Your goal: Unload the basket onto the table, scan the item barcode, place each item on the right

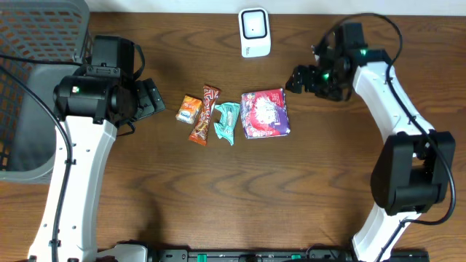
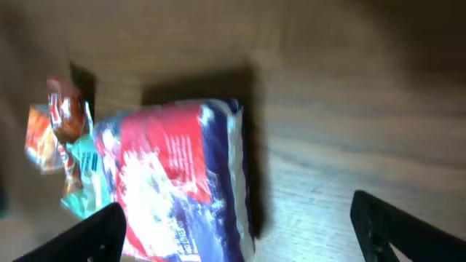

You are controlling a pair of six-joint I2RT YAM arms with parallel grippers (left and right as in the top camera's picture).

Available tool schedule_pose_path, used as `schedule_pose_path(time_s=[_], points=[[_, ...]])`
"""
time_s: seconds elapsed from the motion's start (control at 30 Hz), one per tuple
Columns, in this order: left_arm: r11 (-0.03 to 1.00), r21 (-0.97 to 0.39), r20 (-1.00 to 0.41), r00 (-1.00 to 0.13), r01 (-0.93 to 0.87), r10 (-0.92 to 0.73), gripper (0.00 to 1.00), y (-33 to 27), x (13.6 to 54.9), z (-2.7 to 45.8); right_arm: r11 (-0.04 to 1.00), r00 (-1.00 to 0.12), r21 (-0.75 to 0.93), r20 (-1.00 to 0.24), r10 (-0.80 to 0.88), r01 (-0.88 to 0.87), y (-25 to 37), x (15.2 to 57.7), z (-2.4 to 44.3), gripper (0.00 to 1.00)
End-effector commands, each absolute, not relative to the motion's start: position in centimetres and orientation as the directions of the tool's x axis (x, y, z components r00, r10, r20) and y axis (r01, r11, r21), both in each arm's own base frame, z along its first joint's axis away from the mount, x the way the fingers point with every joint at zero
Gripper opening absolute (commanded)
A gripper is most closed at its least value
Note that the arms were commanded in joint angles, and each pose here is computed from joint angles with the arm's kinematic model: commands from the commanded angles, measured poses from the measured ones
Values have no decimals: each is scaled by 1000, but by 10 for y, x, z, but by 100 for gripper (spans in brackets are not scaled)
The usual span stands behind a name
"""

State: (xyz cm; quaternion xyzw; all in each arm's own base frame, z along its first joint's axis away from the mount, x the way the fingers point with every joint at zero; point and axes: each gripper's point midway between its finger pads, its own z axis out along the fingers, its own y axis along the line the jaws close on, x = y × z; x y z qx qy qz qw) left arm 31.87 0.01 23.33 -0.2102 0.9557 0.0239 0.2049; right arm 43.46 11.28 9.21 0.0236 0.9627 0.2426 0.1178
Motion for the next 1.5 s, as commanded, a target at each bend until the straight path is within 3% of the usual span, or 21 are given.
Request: schedule_pose_path(time_s=[0.0,0.1,0.3,0.43,0.6,0.73,0.9,1.1,1.23,1.47], points=[[906,-39,-402,-823,-422,-401,98,1,319,234,716,-979,691,-194,58,-94,148,417,87,91],[906,-39,-402,-823,-422,-401,98,1,319,234,644,-978,757,-199,63,-112,160,411,79,89],[906,-39,-402,-823,-422,-401,98,1,319,234,625,-980,780,-147,133,-32,170,399,49,84],[906,-39,-402,-823,-422,-401,98,1,319,234,623,-981,783,-126,150,-6,179,391,36,73],[906,-39,-402,-823,-422,-401,98,1,319,234,684,-979,727,-94,182,57,182,384,19,46],[906,-39,-402,-823,-422,-401,98,1,319,234,680,-978,731,-90,189,64,194,385,21,1],[906,-39,-402,-823,-422,-401,98,1,319,234,623,-966,780,-110,236,63,201,409,48,1],[906,-39,-402,-823,-422,-401,98,1,319,234,561,-931,828,-204,304,1,198,459,115,1],[906,-39,-402,-823,-422,-401,98,1,319,234,562,-881,826,-286,376,-28,188,494,155,1],[906,-39,-402,-823,-422,-401,98,1,319,234,580,-770,812,-335,543,55,175,530,176,1]])
